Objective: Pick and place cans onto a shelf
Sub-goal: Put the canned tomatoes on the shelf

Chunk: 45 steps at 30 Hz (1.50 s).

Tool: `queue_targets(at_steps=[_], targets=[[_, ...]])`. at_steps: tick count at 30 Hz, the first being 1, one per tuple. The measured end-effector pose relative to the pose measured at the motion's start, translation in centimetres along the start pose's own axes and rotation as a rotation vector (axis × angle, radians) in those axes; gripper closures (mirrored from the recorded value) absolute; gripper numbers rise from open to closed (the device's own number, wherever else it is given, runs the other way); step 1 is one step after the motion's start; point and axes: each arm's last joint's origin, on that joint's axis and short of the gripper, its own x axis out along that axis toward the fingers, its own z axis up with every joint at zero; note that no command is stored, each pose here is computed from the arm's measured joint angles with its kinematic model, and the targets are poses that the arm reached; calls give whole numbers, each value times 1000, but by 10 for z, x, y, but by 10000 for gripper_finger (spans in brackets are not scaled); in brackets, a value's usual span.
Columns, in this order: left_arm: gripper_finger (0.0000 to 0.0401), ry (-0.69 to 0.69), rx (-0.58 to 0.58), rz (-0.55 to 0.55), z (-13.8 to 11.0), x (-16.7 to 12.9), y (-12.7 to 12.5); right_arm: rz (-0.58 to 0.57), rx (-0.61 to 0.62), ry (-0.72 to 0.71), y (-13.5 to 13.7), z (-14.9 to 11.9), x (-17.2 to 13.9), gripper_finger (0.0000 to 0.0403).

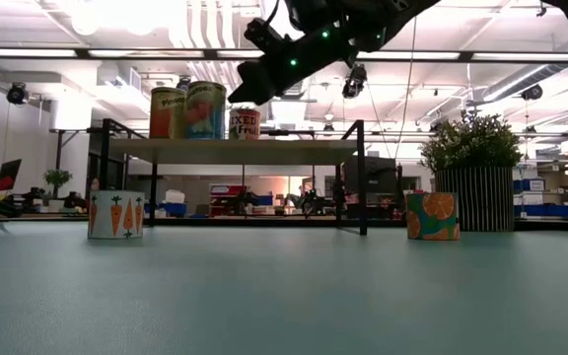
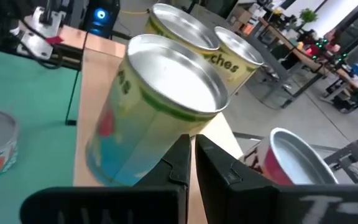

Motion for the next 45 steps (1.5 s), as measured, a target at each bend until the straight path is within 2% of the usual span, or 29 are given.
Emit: queue_targets(at_steps=[3,12,16,23,34,45], targets=[[401,0,-4,0,0,0,0,1,4,-6,-1,-2,2,390],[401,-1,-8,0,0,0,0,99,44,-103,3,1,5,390],[401,-2,-13,0,1,0,1,92,41,-103,4,-1,7,390],[401,-2,-14,0,1,0,1,6,8,-48,0,-1,4,390],[401,-3,-17,-1,1,0,1,86,60,-136,8,-4,17,390],[401,-2,-11,-2,0,0,0,30,38,-83,3,-1,11,390]])
